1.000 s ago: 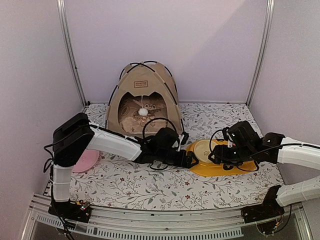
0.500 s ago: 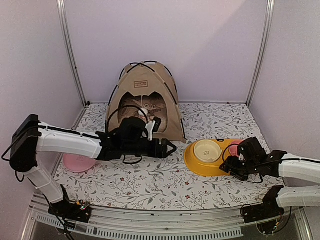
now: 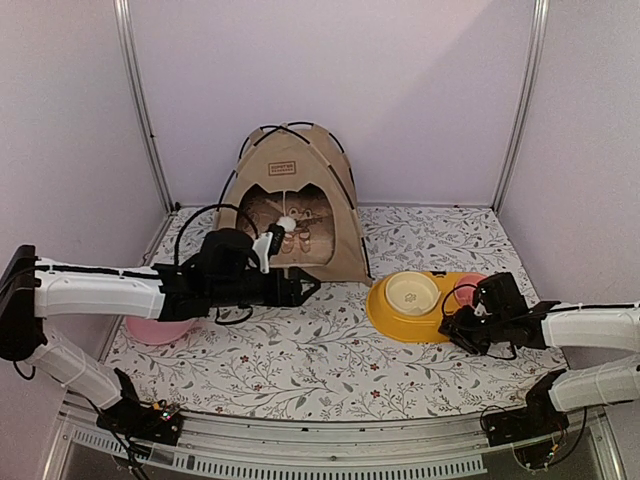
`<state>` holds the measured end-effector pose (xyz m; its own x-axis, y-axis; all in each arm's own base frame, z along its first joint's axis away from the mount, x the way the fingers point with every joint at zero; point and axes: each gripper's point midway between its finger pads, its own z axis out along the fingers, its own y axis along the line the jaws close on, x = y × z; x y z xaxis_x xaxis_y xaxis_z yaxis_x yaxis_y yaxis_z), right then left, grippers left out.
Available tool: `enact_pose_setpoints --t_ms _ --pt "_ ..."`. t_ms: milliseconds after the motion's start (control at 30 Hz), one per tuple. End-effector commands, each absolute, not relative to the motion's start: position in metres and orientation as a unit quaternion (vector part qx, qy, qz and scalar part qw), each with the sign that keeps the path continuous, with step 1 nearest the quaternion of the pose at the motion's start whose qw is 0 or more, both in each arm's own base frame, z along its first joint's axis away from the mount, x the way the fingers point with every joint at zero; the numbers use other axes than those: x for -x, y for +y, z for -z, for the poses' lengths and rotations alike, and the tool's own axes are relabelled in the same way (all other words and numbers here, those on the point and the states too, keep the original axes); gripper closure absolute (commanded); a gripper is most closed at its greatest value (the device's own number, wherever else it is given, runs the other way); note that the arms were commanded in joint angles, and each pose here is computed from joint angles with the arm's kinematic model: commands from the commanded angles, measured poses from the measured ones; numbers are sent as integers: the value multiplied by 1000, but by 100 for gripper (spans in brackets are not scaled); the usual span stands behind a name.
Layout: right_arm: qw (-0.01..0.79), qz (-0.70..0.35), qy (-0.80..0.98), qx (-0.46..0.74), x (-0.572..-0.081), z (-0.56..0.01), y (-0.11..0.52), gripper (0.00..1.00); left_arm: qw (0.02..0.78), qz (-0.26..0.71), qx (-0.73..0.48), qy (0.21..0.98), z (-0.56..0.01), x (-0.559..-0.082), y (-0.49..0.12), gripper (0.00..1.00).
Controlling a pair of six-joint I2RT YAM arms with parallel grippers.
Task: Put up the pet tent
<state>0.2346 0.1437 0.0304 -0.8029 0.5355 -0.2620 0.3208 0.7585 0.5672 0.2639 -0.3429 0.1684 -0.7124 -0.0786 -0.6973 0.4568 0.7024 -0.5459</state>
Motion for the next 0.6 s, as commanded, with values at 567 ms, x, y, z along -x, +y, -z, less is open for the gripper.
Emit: enact_pose_setpoints --t_ms 567 --pt "276 -290 892 -209 -299 -59 146 57 376 340 -90 857 -170 -265 -309 14"
